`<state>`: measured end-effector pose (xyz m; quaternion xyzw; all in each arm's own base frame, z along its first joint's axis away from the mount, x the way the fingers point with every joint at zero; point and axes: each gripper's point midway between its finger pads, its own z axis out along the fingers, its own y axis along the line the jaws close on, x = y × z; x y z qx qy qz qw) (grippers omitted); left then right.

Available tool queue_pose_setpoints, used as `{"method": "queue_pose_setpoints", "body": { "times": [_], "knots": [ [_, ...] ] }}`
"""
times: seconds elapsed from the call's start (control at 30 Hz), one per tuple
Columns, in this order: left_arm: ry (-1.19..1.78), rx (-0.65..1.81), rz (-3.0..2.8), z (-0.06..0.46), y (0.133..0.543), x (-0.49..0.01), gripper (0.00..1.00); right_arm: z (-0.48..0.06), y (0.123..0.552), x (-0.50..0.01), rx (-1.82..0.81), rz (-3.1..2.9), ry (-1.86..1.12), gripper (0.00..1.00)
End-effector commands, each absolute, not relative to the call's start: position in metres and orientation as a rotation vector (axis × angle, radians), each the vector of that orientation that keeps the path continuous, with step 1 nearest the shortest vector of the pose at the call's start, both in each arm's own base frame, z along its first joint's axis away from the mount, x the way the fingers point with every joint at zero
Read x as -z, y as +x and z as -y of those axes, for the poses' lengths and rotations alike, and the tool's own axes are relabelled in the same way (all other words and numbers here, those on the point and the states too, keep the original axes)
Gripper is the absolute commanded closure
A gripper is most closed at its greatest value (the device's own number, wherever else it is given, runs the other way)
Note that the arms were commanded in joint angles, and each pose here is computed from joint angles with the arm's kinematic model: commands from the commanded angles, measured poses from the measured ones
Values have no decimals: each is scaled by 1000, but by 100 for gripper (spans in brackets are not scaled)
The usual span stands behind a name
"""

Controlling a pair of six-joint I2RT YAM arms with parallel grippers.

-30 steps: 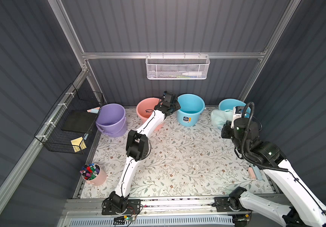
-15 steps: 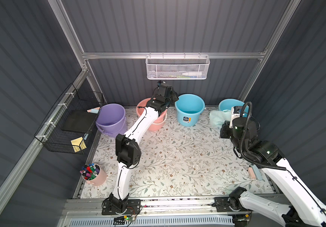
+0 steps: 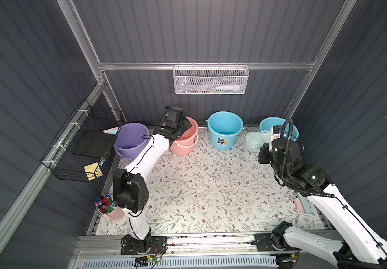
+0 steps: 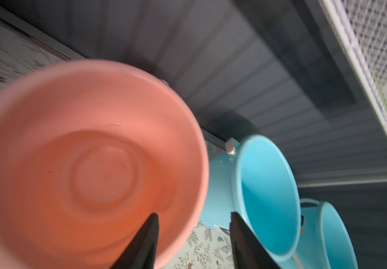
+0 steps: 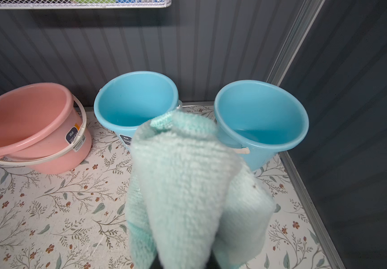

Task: Wipe the inside of the bucket with a cloth
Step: Place the bucket at the center of the board, then pick up the bucket from the center of the board.

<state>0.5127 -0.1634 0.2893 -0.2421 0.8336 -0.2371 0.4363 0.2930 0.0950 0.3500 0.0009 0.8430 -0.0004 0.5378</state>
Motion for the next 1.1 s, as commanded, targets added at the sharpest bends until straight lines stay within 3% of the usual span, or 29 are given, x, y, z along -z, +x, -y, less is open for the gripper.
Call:
{"method": "queue_pose_setpoints", "body": {
  "times": [0.0, 0.23, 0.57, 0.87, 1.07],
  "knots": [
    [-696, 549, -1999, 124, 501, -310, 46, -97, 295, -354, -21, -2001, 16, 100],
    [-839, 361, -2068, 65, 498, -276, 46, -98, 296, -354, -25, -2002, 15, 100],
    [-832, 233, -2206, 42, 514, -213, 48, -95, 293, -352, -17, -2009, 23, 100],
    [-777, 233, -2312, 48, 529, -172, 57, -92, 290, -353, -14, -2008, 32, 100],
    [-767, 241, -2311, 49, 531, -174, 68, -92, 290, -353, -18, -2006, 35, 100]
  ]
}}
